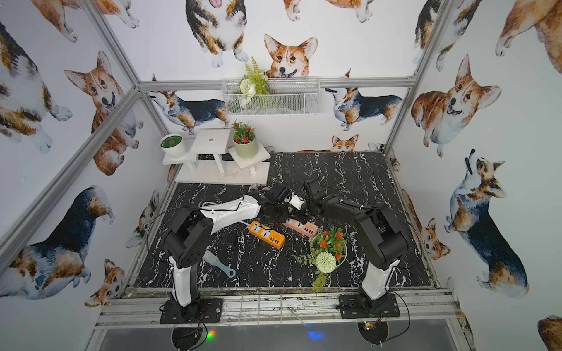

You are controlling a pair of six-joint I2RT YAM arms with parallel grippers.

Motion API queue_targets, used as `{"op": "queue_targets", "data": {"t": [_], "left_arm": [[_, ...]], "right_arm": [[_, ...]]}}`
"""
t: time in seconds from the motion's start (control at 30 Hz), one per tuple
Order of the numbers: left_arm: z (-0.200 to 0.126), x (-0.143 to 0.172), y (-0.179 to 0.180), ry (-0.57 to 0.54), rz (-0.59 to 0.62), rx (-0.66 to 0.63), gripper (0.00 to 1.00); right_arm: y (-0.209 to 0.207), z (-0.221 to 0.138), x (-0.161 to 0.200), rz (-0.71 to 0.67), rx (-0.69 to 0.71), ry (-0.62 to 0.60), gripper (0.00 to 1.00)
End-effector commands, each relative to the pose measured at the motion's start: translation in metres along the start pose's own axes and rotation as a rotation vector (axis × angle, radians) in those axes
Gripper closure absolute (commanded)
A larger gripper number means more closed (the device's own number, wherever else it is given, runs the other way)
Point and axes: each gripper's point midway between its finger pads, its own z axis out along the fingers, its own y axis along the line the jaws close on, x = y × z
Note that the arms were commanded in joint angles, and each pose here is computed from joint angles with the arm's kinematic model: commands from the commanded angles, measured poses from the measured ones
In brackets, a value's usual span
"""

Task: Pull the plug off the socket
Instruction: Remove the plug from the socket.

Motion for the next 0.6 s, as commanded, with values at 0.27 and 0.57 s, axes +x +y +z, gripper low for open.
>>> {"op": "queue_targets", "data": {"t": [0.27,0.57], "left_arm": [[0.012,0.037,0.058,0.139,0.001,-0.237,0.79],[0.01,0.035,0.057,0.129,-0.003,-0.231,0.79]], "right_arm": [[0.012,-0.014,-0.033,0.027,-0.071,-0.122,1.0],[-0.001,-0.025,-0.041,0.069,-0.021,-0.159,1.0]]}}
